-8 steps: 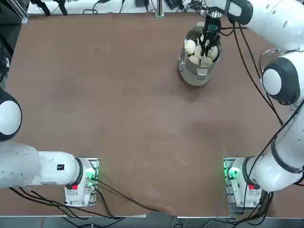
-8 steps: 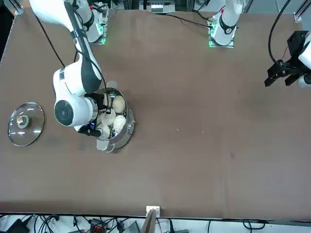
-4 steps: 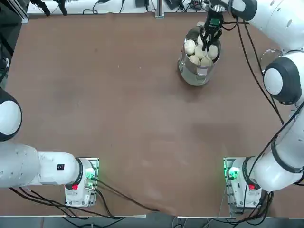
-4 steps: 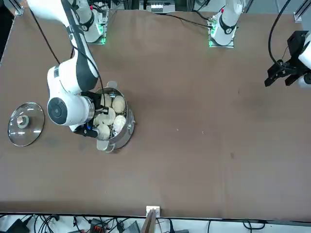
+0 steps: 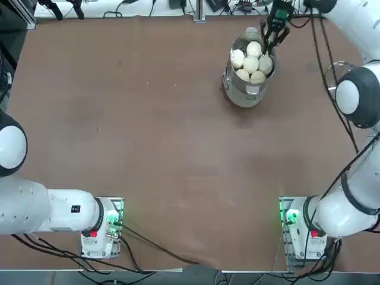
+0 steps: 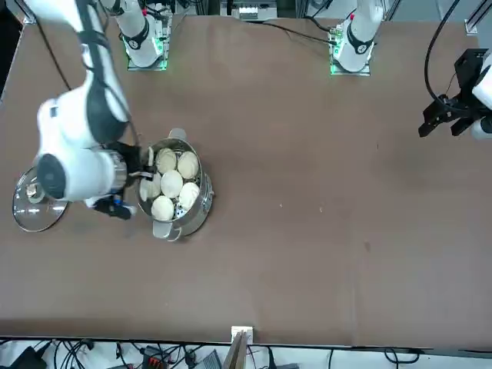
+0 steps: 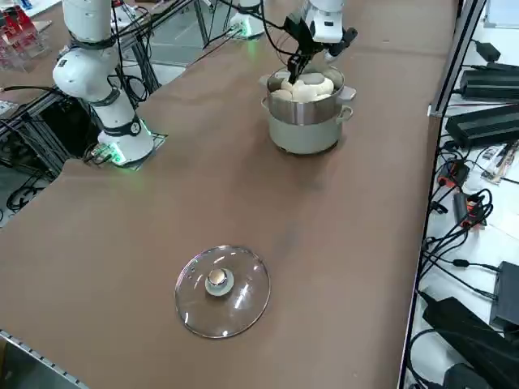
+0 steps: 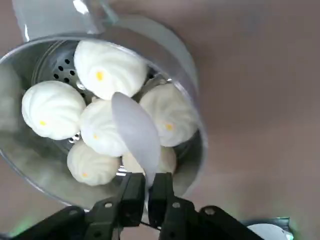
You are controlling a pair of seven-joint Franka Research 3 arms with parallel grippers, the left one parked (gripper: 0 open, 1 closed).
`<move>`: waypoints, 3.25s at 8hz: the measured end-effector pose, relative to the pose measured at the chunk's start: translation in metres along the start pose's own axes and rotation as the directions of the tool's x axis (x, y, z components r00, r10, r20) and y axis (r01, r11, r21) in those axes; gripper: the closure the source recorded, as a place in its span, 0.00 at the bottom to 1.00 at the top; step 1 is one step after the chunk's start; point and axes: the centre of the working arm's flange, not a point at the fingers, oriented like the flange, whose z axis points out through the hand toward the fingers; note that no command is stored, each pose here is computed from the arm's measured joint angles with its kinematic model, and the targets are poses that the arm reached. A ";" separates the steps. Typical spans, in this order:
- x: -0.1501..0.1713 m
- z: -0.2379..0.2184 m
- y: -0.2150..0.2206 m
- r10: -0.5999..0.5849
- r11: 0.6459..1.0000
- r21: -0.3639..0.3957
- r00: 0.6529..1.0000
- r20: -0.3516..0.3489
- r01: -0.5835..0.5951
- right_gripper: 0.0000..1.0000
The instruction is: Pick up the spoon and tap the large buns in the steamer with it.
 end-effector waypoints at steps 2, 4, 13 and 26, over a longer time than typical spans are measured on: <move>0.010 -0.018 0.049 -0.041 0.998 0.038 0.999 0.034 0.040 0.91; 0.021 -0.021 0.094 -0.121 0.991 0.066 0.991 0.059 0.117 0.91; 0.088 0.100 0.188 -0.379 0.915 0.214 0.912 0.159 0.343 0.93; 0.121 0.224 0.218 -0.390 0.879 0.345 0.913 0.120 0.330 0.89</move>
